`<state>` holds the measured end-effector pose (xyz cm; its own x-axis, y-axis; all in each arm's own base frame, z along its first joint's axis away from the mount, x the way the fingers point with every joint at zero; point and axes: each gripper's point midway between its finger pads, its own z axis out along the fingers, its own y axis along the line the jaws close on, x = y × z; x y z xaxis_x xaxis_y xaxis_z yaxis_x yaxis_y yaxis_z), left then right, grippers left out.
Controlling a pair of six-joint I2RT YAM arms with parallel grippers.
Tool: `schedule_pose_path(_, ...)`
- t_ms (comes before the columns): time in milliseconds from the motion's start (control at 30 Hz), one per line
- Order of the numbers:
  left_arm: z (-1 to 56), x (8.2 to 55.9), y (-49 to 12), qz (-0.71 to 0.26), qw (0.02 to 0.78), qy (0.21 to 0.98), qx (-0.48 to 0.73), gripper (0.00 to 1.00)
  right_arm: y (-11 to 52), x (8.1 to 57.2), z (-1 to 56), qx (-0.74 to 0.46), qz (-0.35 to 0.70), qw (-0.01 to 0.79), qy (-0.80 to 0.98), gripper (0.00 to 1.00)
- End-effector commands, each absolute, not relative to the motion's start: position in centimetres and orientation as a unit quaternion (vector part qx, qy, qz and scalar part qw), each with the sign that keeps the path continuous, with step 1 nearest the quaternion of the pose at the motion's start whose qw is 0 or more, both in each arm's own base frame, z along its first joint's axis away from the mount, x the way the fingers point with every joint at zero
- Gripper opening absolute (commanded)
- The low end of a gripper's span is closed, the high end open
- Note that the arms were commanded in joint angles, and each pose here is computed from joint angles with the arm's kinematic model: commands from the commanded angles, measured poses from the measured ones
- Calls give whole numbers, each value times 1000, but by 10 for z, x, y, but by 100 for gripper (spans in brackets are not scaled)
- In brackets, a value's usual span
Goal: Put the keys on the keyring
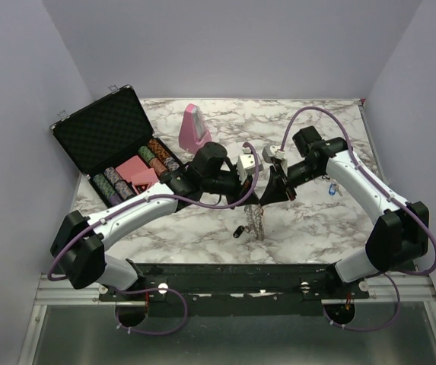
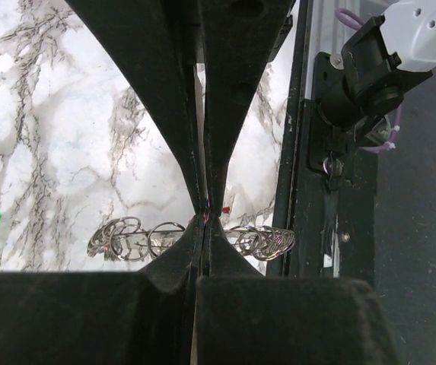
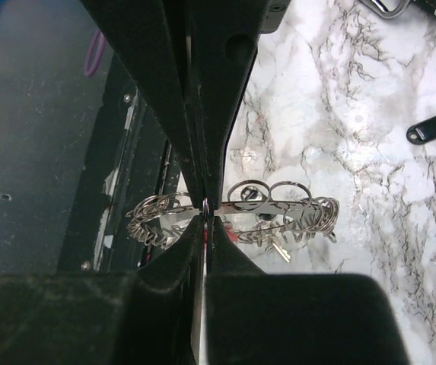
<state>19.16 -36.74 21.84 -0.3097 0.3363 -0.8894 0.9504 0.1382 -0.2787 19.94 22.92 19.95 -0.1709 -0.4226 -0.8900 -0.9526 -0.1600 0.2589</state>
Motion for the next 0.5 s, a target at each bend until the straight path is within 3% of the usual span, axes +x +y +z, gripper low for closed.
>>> schedule_pose_path(0,228,195,-362,-437,382,671,462,0,234,199,211,-580,506,283,572,15)
schedule_pose_path(133,243,193,-358,-459,433,642,434,0,236,197,215,-572,519,283,568,30)
schedule_pose_path(467,274,181,-342,-528,568,520,358,0,243,190,233,-539,568,284,553,45)
